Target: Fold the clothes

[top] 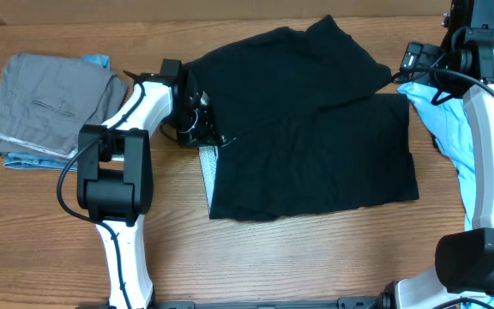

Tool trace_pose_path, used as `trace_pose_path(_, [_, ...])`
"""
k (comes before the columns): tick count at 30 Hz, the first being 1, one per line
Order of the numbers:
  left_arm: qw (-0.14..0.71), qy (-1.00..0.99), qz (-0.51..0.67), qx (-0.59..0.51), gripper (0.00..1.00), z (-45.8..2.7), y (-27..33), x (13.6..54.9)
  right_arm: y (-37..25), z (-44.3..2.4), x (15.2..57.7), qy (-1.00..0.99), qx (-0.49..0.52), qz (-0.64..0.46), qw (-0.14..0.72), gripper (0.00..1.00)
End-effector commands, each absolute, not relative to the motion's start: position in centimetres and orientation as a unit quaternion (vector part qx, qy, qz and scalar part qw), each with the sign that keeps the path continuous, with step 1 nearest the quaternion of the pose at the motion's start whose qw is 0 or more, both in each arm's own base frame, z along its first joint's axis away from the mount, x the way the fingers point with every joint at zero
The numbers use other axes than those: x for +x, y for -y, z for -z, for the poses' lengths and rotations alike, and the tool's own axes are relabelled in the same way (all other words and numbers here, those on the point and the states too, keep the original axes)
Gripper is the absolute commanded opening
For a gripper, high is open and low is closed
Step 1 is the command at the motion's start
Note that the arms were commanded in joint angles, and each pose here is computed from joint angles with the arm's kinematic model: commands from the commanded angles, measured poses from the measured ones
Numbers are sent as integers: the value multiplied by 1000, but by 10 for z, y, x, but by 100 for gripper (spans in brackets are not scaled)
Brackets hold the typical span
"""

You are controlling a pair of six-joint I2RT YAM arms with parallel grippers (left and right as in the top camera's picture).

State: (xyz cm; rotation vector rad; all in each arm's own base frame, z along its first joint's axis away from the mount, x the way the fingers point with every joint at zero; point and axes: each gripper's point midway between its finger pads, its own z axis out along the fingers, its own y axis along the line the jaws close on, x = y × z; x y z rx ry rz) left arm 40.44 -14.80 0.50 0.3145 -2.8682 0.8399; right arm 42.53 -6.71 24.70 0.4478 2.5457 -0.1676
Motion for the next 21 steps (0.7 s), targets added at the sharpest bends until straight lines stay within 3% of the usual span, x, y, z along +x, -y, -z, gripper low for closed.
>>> trace_pose_path(1, [21,964,-249,88,9,-33,125,411,68,-249,427,-945,165,63,276,100])
trace_pose_path(8, [-47,980,-174,83,9,-73,93,417,68,-249,427,-945,165,63,276,100])
trace_pose_path(18, [-2,991,-63,118,10,-33,54,385,68,-249,427,-945,165,63,276,100])
trace_pose_path(19, [1,991,-60,118,22,-31,52,383,68,-249,427,-945,165,63,276,100])
trace_pose_path(21, [3,991,-59,118,63,-30,52,382,68,-249,427,-945,165,63,276,100])
